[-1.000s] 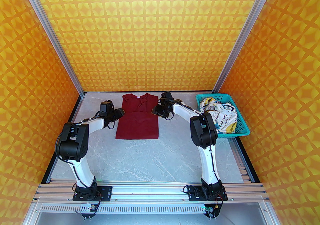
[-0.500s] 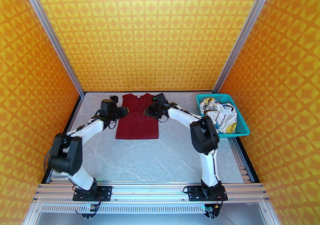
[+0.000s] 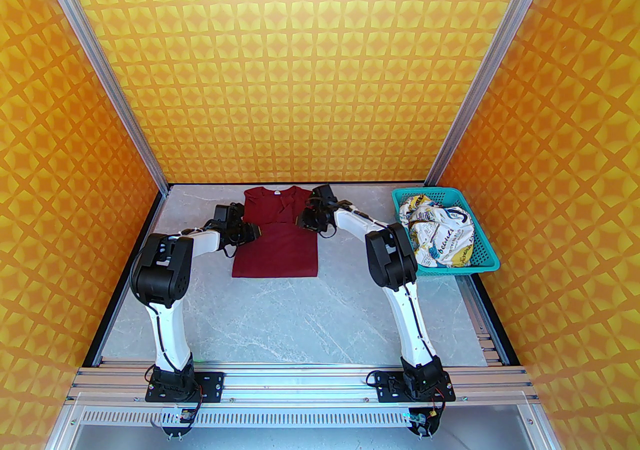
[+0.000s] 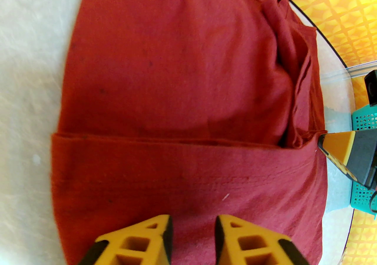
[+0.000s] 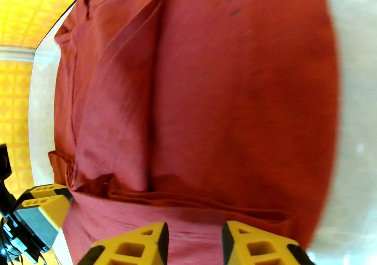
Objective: Fold and stack the mixed laundry pile
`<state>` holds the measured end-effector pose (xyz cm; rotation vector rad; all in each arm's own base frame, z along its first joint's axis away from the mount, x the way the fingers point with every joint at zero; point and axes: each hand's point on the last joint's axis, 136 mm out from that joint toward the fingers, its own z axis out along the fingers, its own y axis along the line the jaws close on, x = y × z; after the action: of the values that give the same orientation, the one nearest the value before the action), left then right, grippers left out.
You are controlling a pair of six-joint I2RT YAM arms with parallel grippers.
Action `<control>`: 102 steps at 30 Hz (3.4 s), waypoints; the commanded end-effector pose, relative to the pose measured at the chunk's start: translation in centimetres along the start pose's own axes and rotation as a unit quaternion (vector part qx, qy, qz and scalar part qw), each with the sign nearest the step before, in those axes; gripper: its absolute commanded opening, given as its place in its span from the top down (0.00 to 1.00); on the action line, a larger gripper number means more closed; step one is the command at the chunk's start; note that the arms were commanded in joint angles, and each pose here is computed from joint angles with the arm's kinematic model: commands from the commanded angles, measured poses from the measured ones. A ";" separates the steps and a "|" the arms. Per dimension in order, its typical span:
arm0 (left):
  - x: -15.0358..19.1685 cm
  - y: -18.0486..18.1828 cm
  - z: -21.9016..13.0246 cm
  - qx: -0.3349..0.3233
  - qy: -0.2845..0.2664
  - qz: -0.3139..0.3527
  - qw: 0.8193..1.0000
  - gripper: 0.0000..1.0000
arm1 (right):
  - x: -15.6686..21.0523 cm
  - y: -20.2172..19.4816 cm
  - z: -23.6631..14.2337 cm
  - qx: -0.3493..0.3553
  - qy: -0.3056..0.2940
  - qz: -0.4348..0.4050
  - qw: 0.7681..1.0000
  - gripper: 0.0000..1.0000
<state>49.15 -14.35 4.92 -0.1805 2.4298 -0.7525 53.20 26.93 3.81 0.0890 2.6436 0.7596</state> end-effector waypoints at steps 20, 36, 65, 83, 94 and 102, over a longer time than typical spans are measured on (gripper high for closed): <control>13.4 1.0 -13.8 -0.050 0.062 -0.072 0.994 0.41 | 17.7 -0.8 -11.4 -0.106 0.093 0.133 0.981 0.52; 12.7 4.0 -11.8 -0.068 0.057 -0.122 0.989 0.42 | 18.4 -0.8 -7.4 -0.114 0.104 0.176 0.972 0.61; 13.0 3.2 -10.4 -0.047 0.063 -0.111 0.991 1.00 | 17.5 -1.2 -7.7 -0.113 0.069 0.169 0.977 1.00; 18.9 -3.3 -20.3 0.007 0.064 -0.062 0.996 1.00 | 25.0 -2.3 -18.6 -0.020 0.065 0.098 0.993 1.00; 4.1 -6.3 -17.7 0.050 -0.017 -0.061 0.997 1.00 | 8.9 3.3 -19.3 -0.036 -0.039 0.055 0.997 1.00; -3.1 -5.2 -12.8 0.064 -0.031 -0.075 0.995 1.00 | 1.1 3.8 -15.2 -0.058 -0.050 0.060 0.995 1.00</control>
<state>41.79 -11.86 17.14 -0.3630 2.3751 -0.9118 44.07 22.65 16.60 0.2861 2.5425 0.9139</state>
